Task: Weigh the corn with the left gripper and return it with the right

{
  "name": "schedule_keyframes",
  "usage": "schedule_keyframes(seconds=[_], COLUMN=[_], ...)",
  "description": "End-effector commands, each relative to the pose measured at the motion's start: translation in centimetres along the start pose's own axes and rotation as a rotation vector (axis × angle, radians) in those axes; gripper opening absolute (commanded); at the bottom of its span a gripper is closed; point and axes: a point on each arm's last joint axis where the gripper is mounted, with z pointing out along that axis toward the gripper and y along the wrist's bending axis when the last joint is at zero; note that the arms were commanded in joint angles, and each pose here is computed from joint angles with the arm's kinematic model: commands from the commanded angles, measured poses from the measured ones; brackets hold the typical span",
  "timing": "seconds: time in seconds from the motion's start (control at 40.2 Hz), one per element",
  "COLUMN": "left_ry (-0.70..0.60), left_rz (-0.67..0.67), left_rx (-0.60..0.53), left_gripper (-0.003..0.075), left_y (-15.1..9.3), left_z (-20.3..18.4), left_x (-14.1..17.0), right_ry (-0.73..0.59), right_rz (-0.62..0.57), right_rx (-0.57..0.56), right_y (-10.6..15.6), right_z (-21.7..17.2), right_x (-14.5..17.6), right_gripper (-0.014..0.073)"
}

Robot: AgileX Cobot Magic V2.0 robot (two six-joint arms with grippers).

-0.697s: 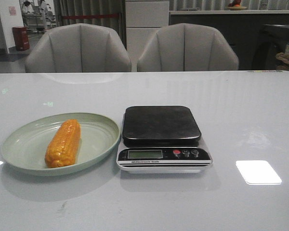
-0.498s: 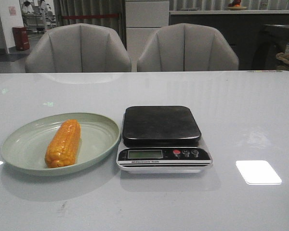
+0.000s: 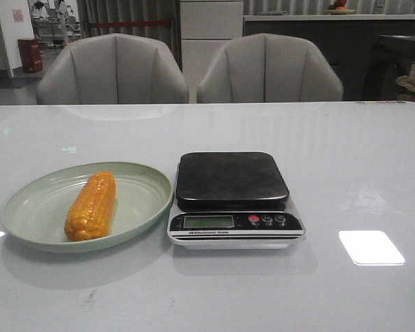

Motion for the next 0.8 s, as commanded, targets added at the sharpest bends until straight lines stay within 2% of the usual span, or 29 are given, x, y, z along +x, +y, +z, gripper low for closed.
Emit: schedule_keyframes(seconds=[0.0,0.224,0.324,0.498,0.622,0.772], left_ry=[-0.102,-0.405,-0.448,-0.400,-0.287,-0.138], left_rz=[-0.005,-0.010,-0.016,-0.020,-0.046,-0.151], left_rx=[0.021,0.093,0.096,0.068,0.038,0.035], left_gripper=[0.0114,0.0114,0.0114,0.0114,0.0114,0.0114], left_y=[-0.2,-0.8,-0.9,-1.0,-1.0,-1.1], left_z=[-0.2,-1.0,-1.5,-2.0,-1.6,-0.2], left_x=[-0.9,-3.8,-5.5,-9.6,-12.1,-12.6], right_ry=[-0.088,-0.088,-0.088,-0.088,-0.088,-0.088], right_rz=[-0.019,-0.019,-0.019,-0.019,-0.019,-0.019], right_rx=[0.010,0.009,0.009,0.009,0.009,0.009], right_y=[-0.1,-0.1,-0.1,-0.1,-0.1,-0.1], right_z=[-0.2,-0.2,-0.2,-0.2,-0.2,-0.2], right_x=[-0.7,-0.7,-0.7,-0.7,-0.7,-0.7], right_gripper=[0.0193,0.0193,0.0193,0.0193,0.0193,0.0193])
